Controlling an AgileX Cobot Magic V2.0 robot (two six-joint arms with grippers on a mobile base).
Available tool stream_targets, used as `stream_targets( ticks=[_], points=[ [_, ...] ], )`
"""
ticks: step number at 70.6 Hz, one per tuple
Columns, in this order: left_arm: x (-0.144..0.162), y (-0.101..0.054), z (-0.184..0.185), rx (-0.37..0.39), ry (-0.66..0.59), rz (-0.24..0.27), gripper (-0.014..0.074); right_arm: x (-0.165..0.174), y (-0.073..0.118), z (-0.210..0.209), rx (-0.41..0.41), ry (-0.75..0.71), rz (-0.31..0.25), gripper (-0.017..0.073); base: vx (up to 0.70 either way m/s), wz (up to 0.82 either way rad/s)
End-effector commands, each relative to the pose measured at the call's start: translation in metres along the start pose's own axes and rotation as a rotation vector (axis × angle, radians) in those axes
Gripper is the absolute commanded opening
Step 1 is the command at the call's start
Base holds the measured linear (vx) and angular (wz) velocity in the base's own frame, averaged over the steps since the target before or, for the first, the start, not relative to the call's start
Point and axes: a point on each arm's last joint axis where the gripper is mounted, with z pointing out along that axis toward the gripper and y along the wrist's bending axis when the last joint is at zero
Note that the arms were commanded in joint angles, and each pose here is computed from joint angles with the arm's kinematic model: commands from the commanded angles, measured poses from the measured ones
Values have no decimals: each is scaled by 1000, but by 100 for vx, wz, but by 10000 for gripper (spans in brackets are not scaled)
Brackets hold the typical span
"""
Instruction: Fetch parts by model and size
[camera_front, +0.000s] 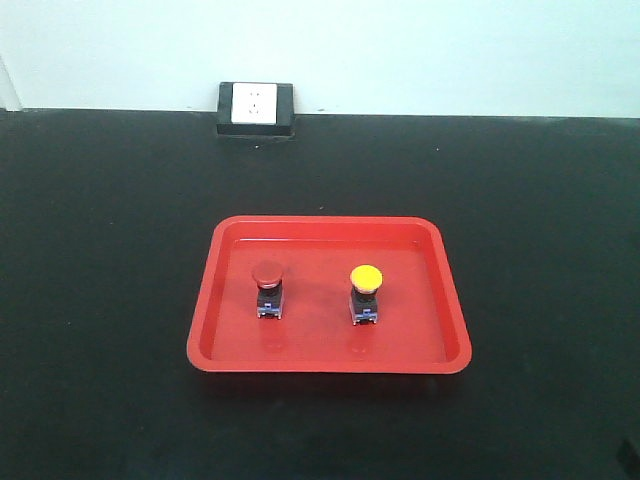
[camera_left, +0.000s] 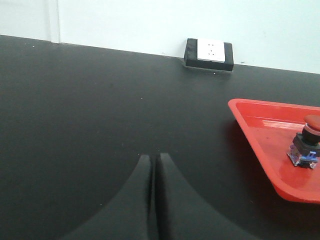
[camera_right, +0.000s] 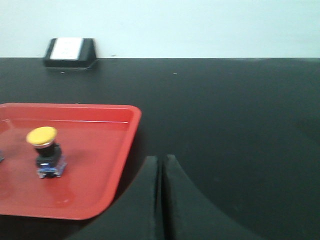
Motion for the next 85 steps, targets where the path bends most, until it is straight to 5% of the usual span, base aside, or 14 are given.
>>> stream_targets(
  ticks=[1, 24, 85],
  points=[
    [-9, 0, -1, 2, -92, -12, -6, -3, -3, -3, 34, -114, 8, -5, 0, 0],
    [-9, 0, -1, 2, -92, -12, -6, 32, -5, -15, 55, -223, 8, -5, 0, 0],
    [-9, 0, -1, 2, -91, -12, -6, 30, -5, -21, 55, -279, -17, -5, 0, 0]
  ],
)
